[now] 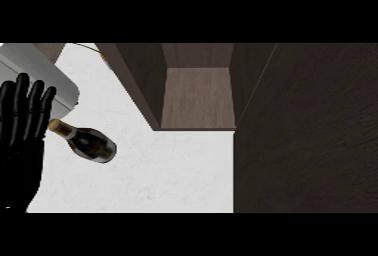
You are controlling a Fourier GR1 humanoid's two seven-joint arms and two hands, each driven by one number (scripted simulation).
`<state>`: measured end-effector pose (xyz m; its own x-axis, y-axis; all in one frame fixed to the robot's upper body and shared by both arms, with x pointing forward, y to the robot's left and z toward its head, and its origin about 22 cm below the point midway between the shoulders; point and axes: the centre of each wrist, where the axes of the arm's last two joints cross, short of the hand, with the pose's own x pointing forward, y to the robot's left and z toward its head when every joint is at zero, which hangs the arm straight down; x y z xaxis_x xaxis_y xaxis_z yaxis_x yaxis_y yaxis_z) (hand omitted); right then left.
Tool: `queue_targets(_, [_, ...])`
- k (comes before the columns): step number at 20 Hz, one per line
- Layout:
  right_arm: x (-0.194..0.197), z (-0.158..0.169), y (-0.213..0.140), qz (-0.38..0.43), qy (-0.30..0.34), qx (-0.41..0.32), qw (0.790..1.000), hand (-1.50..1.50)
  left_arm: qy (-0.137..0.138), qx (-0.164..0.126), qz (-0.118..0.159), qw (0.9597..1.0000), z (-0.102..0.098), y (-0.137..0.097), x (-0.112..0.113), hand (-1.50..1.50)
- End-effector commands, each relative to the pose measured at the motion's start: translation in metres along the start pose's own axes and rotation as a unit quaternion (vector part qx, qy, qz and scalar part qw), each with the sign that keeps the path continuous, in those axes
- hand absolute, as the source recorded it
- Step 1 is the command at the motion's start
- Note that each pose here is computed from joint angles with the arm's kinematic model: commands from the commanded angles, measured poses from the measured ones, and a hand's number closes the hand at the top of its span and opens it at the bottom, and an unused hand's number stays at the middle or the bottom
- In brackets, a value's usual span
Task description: Pick up the wine, place it into the cabinet and close the cabinet
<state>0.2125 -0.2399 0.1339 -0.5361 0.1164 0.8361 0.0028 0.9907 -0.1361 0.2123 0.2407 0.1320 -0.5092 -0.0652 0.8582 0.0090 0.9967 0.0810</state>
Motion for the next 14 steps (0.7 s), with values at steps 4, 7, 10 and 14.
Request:
queue_targets(4, [0.006, 0.019, 0.005, -0.021, 0.016, -0.003, 1.000, -1.50, -0.016, -0.116, 0.066, 0.9910, 0.003, 0.063, -0.013, -1.50])
queue_targets(7, [0.012, 0.029, 0.021, -0.075, 0.043, 0.090, 0.992, -1.50, 0.071, -0.150, 0.171, 0.9713, 0.023, 0.056, -0.042, -1.50])
queue_targets(10, [0.036, 0.034, 0.011, -0.079, 0.040, 0.110, 0.990, -1.50, 0.085, -0.157, 0.195, 0.9645, 0.024, 0.099, -0.041, -1.50])
queue_targets(14, [0.076, 0.032, 0.017, -0.083, 0.051, 0.112, 0.989, -1.50, 0.082, -0.175, 0.207, 0.9590, 0.002, 0.119, -0.010, -1.50])
